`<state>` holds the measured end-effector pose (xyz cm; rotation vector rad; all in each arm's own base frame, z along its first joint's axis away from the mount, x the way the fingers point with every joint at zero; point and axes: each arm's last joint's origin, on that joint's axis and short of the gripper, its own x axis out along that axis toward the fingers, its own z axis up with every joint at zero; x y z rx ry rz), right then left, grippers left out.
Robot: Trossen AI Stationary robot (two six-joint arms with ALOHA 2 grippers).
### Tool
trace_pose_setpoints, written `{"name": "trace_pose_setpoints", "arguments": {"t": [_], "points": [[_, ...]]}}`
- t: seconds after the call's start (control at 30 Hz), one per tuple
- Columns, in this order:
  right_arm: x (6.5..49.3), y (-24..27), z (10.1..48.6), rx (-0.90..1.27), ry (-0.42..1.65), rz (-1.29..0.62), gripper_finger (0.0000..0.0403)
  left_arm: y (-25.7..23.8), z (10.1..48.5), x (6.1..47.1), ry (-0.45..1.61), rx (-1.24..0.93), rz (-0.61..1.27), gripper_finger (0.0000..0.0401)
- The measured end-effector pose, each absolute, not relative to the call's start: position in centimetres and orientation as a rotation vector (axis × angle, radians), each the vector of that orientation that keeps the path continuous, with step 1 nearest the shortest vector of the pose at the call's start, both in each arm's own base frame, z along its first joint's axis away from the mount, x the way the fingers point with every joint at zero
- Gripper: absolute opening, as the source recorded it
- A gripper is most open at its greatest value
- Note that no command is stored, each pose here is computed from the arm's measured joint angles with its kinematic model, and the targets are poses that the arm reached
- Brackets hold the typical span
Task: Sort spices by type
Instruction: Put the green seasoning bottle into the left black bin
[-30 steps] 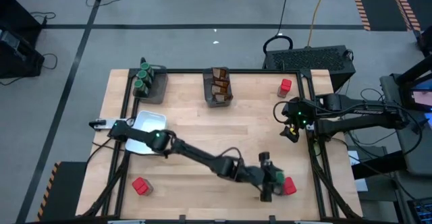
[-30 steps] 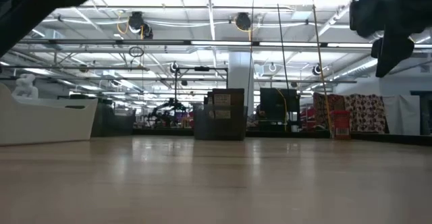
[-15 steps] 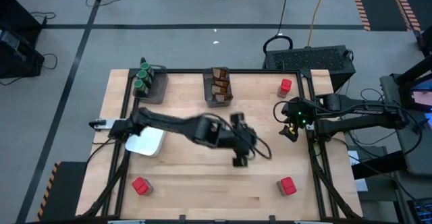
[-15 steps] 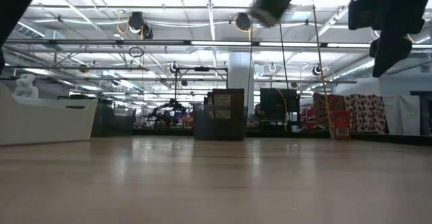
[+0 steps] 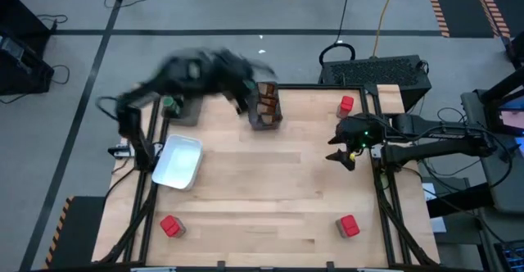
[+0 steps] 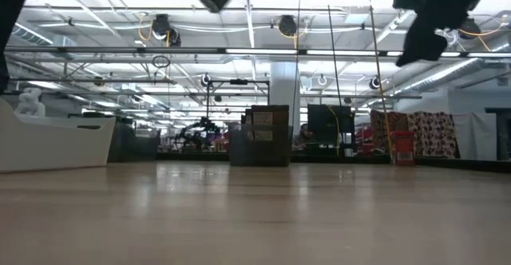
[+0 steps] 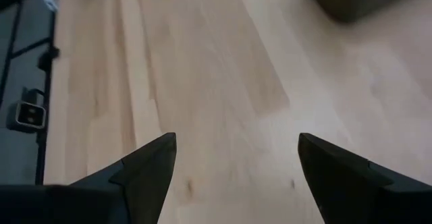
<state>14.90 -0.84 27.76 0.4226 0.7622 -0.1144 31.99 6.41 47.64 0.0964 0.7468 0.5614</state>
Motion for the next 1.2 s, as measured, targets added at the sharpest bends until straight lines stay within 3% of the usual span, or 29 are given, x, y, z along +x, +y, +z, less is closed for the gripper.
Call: {"name": "trace_pose_setpoints", "arguments": {"t": [0.2, 0.47, 0.63, 0.73, 1.0, 1.2], "points": [[15.8, -0.9, 28.9, 0.336, 0.617, -0.061, 0.0293, 10.7, 51.5, 24.2, 0.632, -0.012, 0.804, 0.0212], [17.5, -1.3, 29.6, 0.264, 0.488, -0.041, 0.0293, 15.9, 51.6, 19.9, 0.644, -0.096, 1.054, 0.0212], [19.7, -2.3, 29.2, 0.297, 0.450, -0.083, 0.0293, 19.7, 47.5, 18.7, 0.727, -0.212, 1.075, 0.0212], [21.2, -2.9, 28.5, 0.358, 0.440, -0.116, 0.0293, 20.5, 45.2, 17.8, 0.622, -0.234, 1.023, 0.0212], [24.3, -3.6, 26.0, 0.436, 0.493, -0.148, 0.0293, 18.2, 37.1, 13.9, 0.375, -0.331, 1.104, 0.0212], [25.5, -3.8, 24.2, 0.480, 0.564, -0.166, 0.0293, 17.5, 30.1, 13.1, 0.307, -0.401, 1.184, 0.0212]]}}
